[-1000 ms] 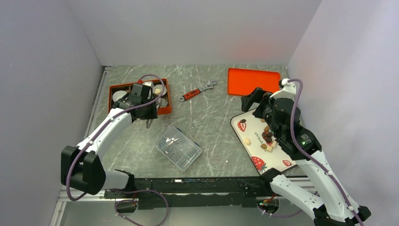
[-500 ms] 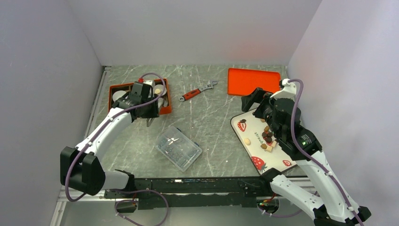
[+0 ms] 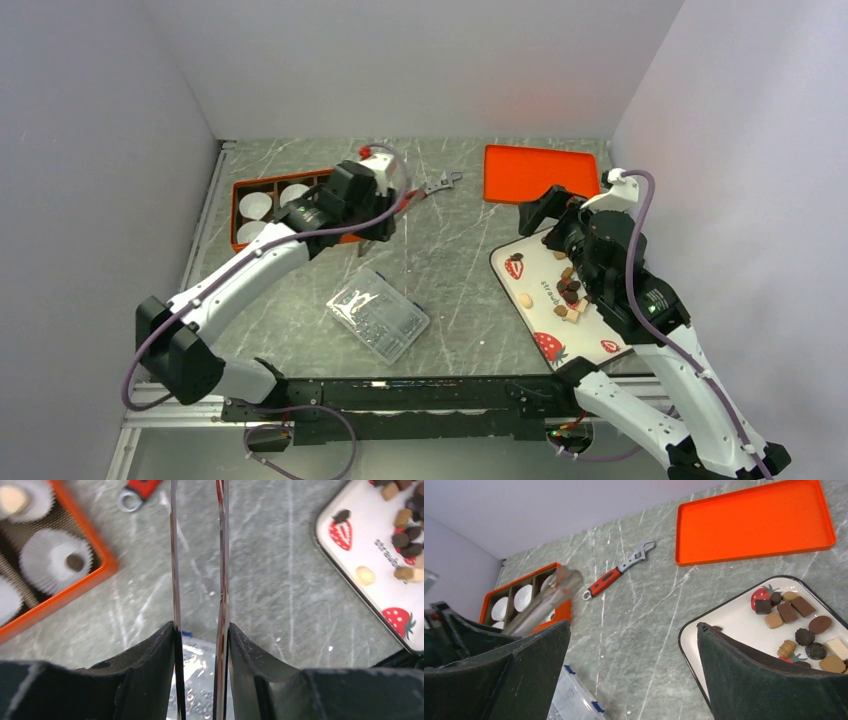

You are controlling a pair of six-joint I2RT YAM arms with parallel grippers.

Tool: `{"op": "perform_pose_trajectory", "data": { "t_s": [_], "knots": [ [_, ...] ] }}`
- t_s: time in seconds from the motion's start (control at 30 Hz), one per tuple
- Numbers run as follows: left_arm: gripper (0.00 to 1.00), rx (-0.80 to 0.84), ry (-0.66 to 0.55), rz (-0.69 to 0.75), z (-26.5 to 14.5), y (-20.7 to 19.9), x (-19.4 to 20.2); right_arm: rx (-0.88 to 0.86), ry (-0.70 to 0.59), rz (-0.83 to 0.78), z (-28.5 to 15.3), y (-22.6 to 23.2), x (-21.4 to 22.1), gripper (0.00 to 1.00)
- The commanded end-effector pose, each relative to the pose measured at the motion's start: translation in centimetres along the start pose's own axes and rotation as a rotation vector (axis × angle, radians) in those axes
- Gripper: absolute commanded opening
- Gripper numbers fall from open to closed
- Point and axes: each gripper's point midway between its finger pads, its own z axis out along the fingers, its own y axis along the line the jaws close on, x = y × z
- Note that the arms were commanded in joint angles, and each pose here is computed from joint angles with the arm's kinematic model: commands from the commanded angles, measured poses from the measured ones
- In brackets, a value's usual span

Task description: Pack the chocolate

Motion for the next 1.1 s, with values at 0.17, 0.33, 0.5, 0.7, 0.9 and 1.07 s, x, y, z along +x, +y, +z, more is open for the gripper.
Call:
{"op": "perform_pose_trajectory", "data": {
  "t_s": [0.17,0.33,0.5,0.7,0.9,1.07],
  "knots": [
    [0.44,0.247,-0.060,0.169,3.0,-12.1,-2.2,0.016,-0.158,0.081,-2.9,-0.7,-4.6,1.00],
    [0.44,0.304,-0.031,0.242,4.9,-16.7,-1.0,0.036,-0.191,0.098,-3.8,-1.4,-5.5,1.00],
    [0.44,0.355,-0.011,0.292,6.5,-20.4,0.1,0.055,-0.210,0.106,-4.6,-1.9,-6.2,1.00],
    [0.45,0.439,0.022,0.355,8.1,-24.8,2.7,0.082,-0.228,0.119,-5.7,-2.8,-6.7,1.00],
    [0.45,0.517,0.056,0.429,8.7,-28.2,5.7,0.107,-0.270,0.143,-7.3,-3.8,-7.7,1.00],
    [0.46,0.566,0.092,0.461,9.0,-29.9,7.8,0.126,-0.271,0.137,-7.6,-4.3,-7.8,1.00]
  ]
}}
